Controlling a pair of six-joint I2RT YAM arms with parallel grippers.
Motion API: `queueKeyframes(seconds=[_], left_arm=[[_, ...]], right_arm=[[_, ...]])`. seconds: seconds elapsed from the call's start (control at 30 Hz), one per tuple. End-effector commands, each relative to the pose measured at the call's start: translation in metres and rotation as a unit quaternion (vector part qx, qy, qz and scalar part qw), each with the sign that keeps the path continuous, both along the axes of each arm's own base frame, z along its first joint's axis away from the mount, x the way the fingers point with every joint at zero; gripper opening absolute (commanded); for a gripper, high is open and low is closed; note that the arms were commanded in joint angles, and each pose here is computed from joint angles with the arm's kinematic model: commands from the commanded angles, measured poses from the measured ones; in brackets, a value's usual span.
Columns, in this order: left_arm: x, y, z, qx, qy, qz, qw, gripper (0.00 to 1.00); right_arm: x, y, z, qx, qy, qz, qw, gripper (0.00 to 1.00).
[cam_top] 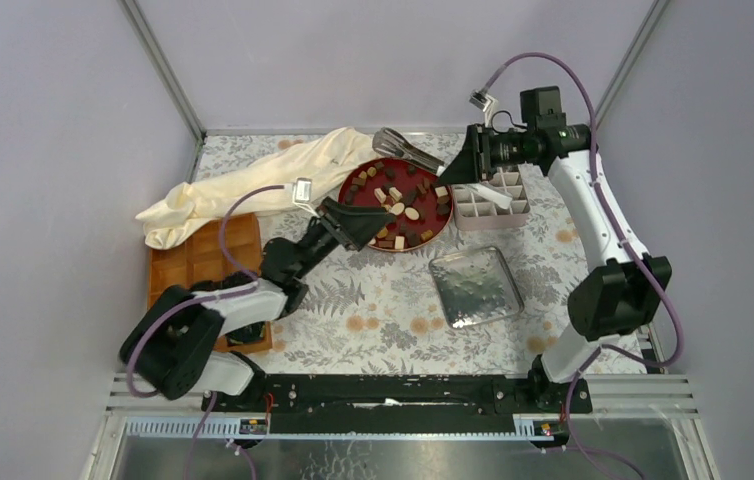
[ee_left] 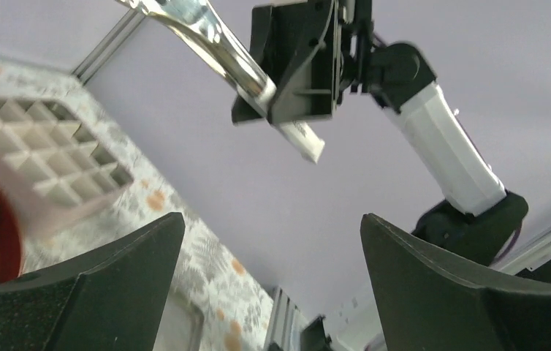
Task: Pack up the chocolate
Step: Adjust the clamp.
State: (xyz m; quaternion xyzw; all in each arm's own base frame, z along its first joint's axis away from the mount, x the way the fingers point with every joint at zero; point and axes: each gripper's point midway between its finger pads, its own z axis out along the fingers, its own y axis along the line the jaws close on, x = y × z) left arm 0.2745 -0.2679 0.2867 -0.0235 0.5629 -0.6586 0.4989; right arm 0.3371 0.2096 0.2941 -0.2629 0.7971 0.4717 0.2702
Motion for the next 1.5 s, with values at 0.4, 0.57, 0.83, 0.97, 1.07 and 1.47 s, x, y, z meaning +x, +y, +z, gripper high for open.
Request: queueKeyframes(seconds=[0.4,0.57,0.83,0.97,1.07,1.47], left_arm=[[0.033,-0.054,0.130,-0.122,-0.213,0.014,0.969,0.99],[0.037,-0.058,0.151,-0.149,-0.222,0.016,0.963,0.98],[0.037,-0.062,0.172,-0.174,-0.232,0.009,0.957,0.92],[0.039,-0.063,0.176,-0.187,-0.225,0.003,0.956,0.78],[0.040,-0.063,0.177,-0.192,-0.221,0.003,0.956,0.66],[0.044,-0.059,0.176,-0.211,-0.193,0.016,0.958,0.03]], right_arm=[[-0.073,0.020,0.129,0.258,0.073,0.115,0.956,0.13],[-0.077,0.022,0.133,0.262,0.078,0.116,0.955,0.13],[-0.081,0.026,0.132,0.261,0.086,0.124,0.954,0.13],[-0.080,0.027,0.132,0.261,0.087,0.125,0.953,0.14],[-0.080,0.027,0.131,0.261,0.089,0.125,0.953,0.14],[-0.084,0.028,0.127,0.244,0.066,0.144,0.957,0.31]])
